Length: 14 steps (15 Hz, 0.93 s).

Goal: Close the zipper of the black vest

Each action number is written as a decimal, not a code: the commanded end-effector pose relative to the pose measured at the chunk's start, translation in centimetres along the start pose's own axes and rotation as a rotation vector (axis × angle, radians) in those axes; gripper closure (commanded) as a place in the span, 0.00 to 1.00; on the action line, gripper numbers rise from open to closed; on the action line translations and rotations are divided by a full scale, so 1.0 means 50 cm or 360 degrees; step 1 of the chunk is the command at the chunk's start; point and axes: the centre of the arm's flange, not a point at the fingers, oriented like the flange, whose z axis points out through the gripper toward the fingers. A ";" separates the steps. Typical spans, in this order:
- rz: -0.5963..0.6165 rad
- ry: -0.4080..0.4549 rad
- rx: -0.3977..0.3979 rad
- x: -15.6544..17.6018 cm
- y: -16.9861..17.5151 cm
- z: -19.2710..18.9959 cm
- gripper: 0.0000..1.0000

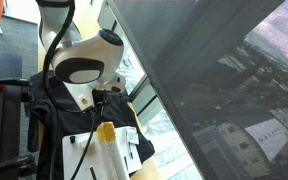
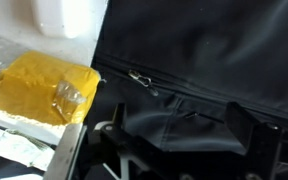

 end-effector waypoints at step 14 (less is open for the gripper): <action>0.0017 0.0073 -0.0045 0.002 -0.007 0.096 0.00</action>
